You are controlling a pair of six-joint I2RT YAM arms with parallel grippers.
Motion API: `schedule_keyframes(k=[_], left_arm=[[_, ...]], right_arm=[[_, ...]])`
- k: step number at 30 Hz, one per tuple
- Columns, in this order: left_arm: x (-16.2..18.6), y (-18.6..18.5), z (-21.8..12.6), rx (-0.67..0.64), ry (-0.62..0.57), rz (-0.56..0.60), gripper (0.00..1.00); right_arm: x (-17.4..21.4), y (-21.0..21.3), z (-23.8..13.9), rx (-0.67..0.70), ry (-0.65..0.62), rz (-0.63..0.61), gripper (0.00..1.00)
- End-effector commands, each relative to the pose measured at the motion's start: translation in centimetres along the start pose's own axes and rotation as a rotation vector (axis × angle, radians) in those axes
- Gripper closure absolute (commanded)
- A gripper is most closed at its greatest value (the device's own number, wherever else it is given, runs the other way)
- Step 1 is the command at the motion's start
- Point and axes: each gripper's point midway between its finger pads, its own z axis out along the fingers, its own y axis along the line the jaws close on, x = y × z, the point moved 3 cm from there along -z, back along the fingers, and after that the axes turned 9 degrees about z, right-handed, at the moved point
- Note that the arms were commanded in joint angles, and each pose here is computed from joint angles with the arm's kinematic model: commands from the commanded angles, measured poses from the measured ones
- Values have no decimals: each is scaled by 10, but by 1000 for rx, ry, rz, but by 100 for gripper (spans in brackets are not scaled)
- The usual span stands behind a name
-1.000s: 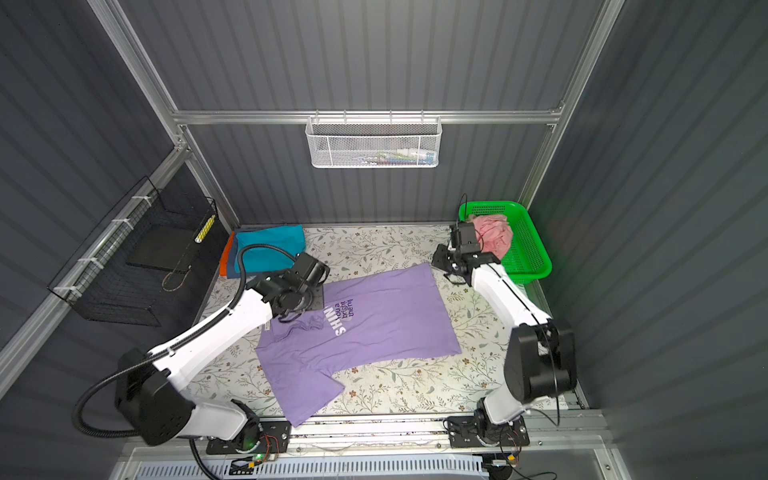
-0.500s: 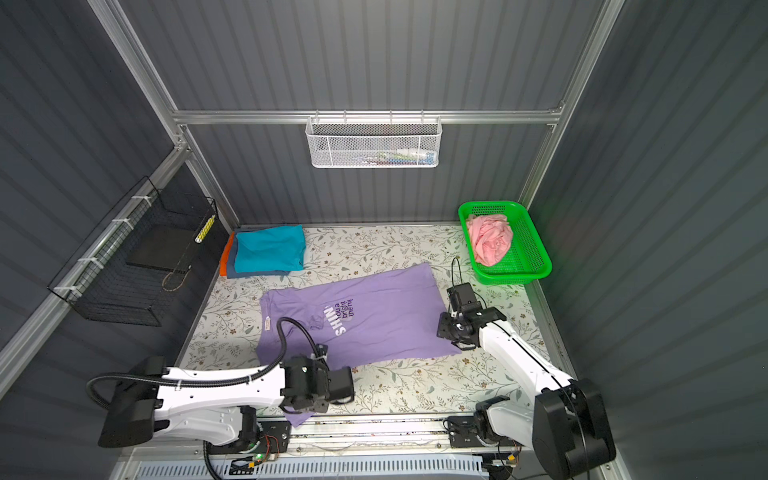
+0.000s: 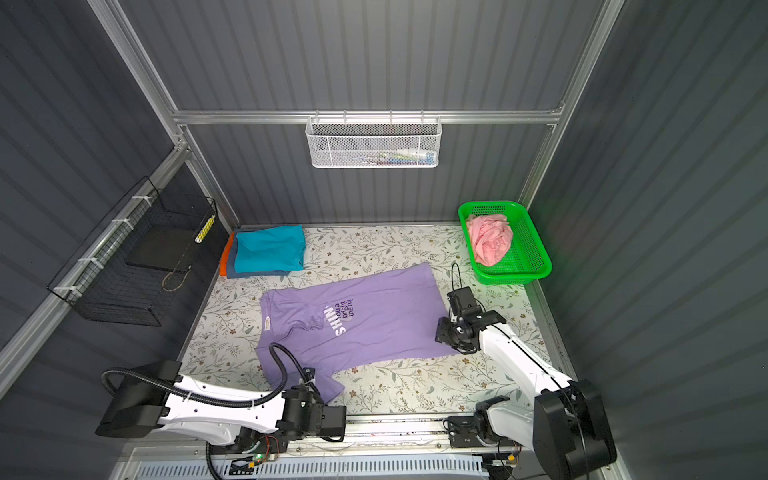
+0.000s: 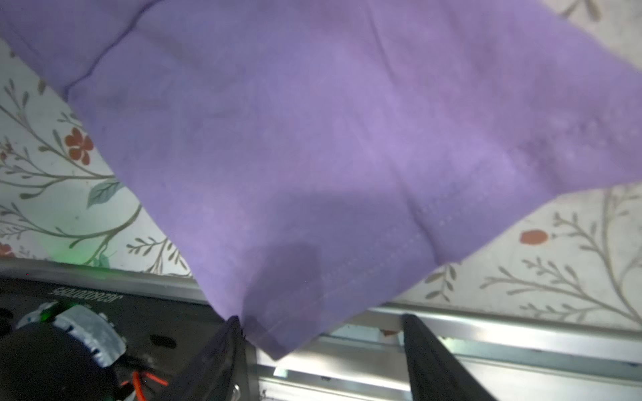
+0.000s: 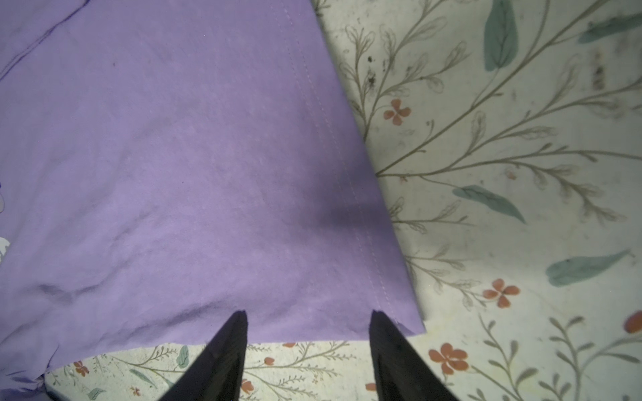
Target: Fold and stack the t-shirts
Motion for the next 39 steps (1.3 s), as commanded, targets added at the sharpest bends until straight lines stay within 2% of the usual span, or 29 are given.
schedule_keyframes(k=[1, 3, 6, 9, 11, 13, 14, 16, 22, 28, 33, 35, 36, 37, 39], left_arm=[[-6, 10, 5, 11, -70, -106, 36], [-7, 15, 6, 17, -80, -119, 43], [-7, 23, 7, -1, -84, -118, 44], [-5, 23, 10, 13, -83, -114, 53], [-6, 24, 11, 14, -85, -118, 68], [-10, 24, 8, 13, -91, -119, 91], [-13, 24, 4, 10, -96, -115, 99], [-20, 30, -5, -27, -107, -107, 100], [-41, 46, -34, -74, -116, -105, 100], [-66, 58, -67, -78, -180, -101, 100], [-91, 54, -83, -95, -192, -71, 100], [-99, 53, -90, -98, -200, -64, 100], [-104, 53, -92, -101, -198, -57, 100], [-108, 56, -94, -110, -193, -58, 100], [-117, 63, -98, -127, -180, -61, 100]], right_arm=[[2, -2, 2, 10, 9, 1, 41], [2, -2, 2, 14, 12, 1, 42], [3, -3, 3, 20, 21, 2, 42], [4, -3, 4, 21, 28, 9, 42], [5, -4, 5, 23, 34, 16, 42], [7, -6, 6, 32, 36, 23, 42], [8, -9, 8, 45, 36, 26, 42], [8, -12, 8, 61, 34, 35, 40], [5, -32, 10, 131, 46, 102, 25], [16, -46, 23, 145, 113, 147, 26], [27, -46, 34, 120, 161, 168, 39], [24, -44, 34, 106, 151, 167, 56], [22, -42, 34, 102, 145, 165, 70], [18, -40, 33, 96, 141, 163, 79], [9, -34, 31, 86, 137, 156, 88]])
